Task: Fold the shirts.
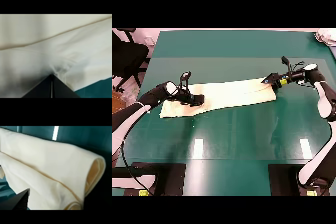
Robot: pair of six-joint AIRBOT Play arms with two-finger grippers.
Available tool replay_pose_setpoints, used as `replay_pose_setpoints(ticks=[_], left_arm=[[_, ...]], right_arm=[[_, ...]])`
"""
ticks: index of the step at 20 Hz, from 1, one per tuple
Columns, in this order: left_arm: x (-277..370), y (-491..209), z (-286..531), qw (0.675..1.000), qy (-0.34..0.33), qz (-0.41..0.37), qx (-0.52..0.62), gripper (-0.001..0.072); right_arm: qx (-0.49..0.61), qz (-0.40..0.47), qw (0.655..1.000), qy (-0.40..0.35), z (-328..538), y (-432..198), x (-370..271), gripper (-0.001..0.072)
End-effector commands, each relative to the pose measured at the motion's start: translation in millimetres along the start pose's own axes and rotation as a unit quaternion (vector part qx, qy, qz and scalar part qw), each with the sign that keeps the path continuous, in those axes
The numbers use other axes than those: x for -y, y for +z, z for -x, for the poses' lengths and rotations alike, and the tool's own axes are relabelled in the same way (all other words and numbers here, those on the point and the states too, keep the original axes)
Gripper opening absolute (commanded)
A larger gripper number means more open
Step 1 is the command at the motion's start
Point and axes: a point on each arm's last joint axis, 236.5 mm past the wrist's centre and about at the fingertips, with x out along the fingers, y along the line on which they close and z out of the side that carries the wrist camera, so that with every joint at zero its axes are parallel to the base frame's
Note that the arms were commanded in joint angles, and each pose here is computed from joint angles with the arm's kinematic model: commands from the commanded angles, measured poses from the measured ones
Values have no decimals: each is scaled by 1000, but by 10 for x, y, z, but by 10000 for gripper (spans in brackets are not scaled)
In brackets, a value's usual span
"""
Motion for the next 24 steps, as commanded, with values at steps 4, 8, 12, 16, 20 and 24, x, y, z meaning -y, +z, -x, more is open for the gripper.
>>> replay_pose_setpoints(ticks=[4,8,12,16,20,24], left_arm=[[45,145,39,1000,-3,-4,21,21],[70,311,71,999,-5,-6,51,21],[170,285,42,998,-10,-23,51,21],[551,154,-52,996,-27,-71,53,21],[890,45,-124,992,-43,-106,62,21],[897,5,-359,992,-40,-103,64,21]], right_arm=[[-43,-8,999,17,-94,-161,-134,620],[-50,-10,998,36,-74,-192,-243,24],[-35,8,999,36,41,-125,-412,23],[-21,33,999,30,209,-70,-635,23],[-8,46,999,26,301,-27,-752,23],[-18,39,998,36,286,-68,-811,24]])
